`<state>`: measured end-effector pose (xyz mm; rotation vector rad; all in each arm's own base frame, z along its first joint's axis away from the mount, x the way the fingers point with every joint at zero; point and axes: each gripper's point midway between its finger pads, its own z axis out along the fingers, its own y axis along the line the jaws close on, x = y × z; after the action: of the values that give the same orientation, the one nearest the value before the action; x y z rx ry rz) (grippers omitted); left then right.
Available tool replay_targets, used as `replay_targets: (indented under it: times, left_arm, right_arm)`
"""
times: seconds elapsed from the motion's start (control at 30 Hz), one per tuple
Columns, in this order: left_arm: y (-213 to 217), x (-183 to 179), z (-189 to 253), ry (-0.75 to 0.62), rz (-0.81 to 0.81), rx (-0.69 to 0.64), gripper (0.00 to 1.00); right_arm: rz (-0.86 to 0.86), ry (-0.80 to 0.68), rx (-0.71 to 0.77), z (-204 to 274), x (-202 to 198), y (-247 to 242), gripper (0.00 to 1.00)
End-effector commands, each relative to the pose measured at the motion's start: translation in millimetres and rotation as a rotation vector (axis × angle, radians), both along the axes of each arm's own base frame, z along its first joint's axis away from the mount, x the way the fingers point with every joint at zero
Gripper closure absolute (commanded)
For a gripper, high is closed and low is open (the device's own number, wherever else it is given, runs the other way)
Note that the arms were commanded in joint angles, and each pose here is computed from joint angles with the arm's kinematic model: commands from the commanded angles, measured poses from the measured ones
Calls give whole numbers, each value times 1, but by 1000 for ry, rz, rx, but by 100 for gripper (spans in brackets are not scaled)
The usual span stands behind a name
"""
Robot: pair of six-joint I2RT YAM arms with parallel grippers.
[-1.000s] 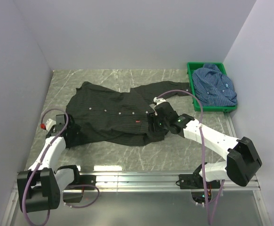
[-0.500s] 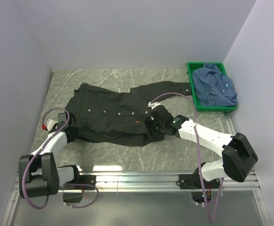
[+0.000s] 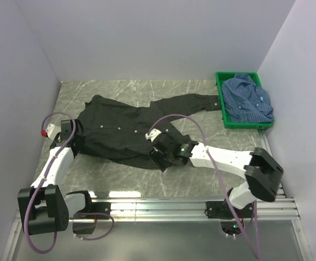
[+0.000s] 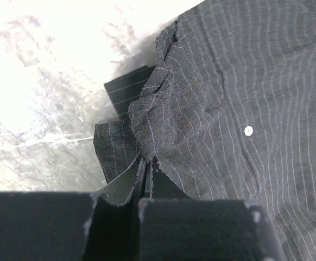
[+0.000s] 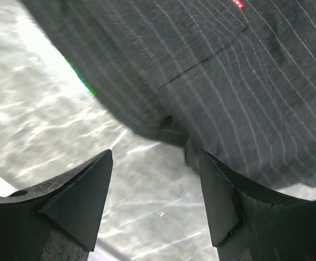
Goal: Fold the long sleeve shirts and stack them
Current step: Flatten the shirt out
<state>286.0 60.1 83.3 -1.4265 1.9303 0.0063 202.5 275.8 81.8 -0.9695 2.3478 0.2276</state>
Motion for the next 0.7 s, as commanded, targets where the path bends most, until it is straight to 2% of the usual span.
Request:
replay_targets:
  times: [0.0, 0.3, 0.37, 0.5, 0.53, 0.57, 0.6, 0.63, 0.67]
  left_arm:
    - [8, 6, 26, -22, -23, 63, 100]
    - [8, 18, 41, -39, -61, 83, 99]
    - [8, 20, 43, -40, -68, 88, 99]
    - [9, 26, 50, -54, -76, 98, 99]
    - [9, 27, 50, -52, -81, 101, 99]
    - [10, 30, 57, -65, -79, 105, 99]
    - [12, 31, 62, -68, -79, 114, 100]
    - [13, 33, 69, -76, -77, 123, 100]
    - [18, 36, 86, -98, -64, 142, 100]
  right_arm:
    - [26, -68, -92, -6, 16, 3, 27]
    - [59, -29, -248, -49, 22, -1, 26]
    - [62, -20, -275, -57, 23, -3, 29]
    - [53, -6, -325, -71, 24, -6, 48]
    - [55, -5, -327, -71, 25, -5, 64]
    - [51, -8, -345, -70, 25, -8, 74]
    - [52, -14, -350, -67, 26, -8, 94]
    - [50, -22, -358, -61, 27, -10, 100]
    - [42, -39, -363, -54, 30, -12, 100]
